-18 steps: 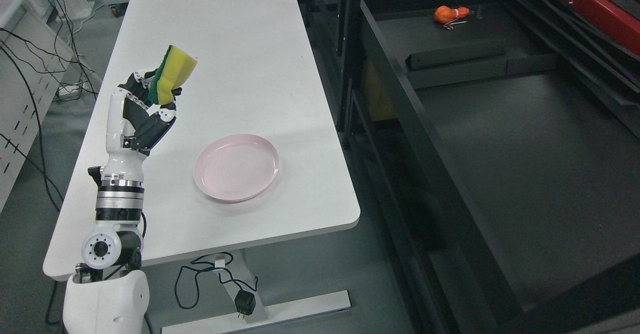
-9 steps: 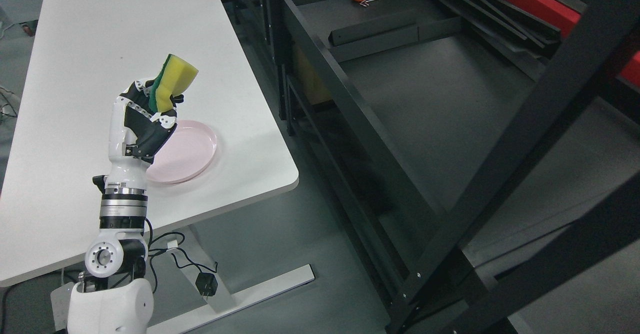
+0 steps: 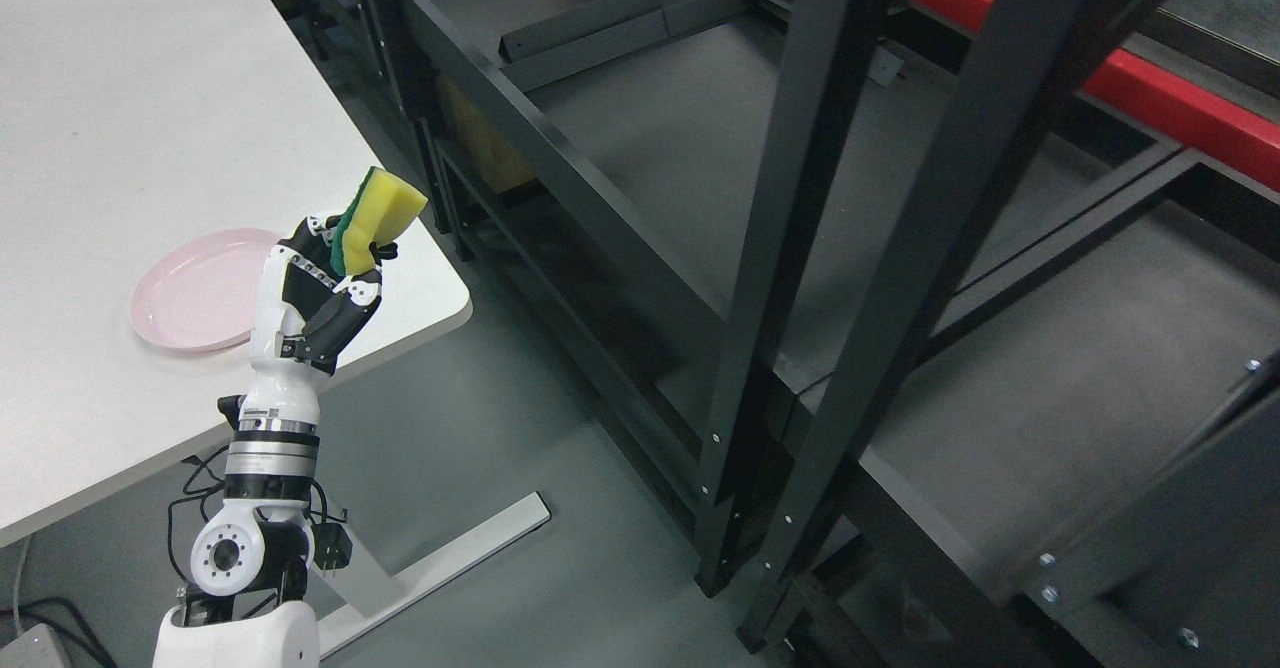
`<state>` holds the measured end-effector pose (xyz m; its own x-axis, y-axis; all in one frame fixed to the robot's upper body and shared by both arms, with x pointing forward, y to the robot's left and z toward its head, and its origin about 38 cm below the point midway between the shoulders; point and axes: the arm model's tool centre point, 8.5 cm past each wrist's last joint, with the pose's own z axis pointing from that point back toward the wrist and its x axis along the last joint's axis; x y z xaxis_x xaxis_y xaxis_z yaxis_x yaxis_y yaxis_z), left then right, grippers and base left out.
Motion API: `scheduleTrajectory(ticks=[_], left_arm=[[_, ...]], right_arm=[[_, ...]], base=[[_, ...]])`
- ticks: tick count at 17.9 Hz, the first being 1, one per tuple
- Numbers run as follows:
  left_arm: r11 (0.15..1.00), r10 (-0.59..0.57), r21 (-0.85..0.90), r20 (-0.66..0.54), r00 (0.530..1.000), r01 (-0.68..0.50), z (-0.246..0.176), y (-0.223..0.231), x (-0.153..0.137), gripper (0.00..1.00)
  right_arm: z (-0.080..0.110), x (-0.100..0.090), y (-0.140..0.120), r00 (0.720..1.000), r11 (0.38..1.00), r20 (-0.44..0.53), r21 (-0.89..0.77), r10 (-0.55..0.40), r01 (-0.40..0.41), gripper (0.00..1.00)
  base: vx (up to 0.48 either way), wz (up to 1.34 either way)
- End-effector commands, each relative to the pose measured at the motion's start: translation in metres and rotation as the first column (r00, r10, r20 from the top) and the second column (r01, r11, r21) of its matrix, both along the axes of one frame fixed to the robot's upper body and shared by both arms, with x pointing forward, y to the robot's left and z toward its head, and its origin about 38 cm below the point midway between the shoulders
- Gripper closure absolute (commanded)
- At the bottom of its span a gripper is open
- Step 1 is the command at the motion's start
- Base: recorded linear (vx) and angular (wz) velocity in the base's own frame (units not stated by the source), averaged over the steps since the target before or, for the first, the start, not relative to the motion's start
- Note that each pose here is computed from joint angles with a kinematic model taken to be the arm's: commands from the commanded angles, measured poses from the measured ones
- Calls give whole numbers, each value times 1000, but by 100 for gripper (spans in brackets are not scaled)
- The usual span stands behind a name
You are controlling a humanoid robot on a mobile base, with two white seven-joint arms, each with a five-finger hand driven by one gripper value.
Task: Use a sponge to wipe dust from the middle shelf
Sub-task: 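Hold the sponge raised in the left hand while turning toward the shelf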
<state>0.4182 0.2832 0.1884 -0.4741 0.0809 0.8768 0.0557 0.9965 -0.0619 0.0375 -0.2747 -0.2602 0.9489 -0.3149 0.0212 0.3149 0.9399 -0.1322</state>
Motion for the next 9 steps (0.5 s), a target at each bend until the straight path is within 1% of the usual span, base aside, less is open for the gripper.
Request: scheduleTrajectory(ticks=[1,7,9], left_arm=[[999,-32,-9,-19,999,31,-10,-6,-6,100],[998,-58,-6,-12,998,58,-8,-16,-4,100],[998,-57,-10,-13,998,57,-8,-15,-4,100]], right_arm=[[1,6,-13,1000,1000,16,-21,0,0,0],[1,6,-13,1000,1000,16,-21,0,0,0],[1,6,-13,1000,1000,16,-21,0,0,0]], base=[[-201,-378],[-184,-421],[-185,-616]])
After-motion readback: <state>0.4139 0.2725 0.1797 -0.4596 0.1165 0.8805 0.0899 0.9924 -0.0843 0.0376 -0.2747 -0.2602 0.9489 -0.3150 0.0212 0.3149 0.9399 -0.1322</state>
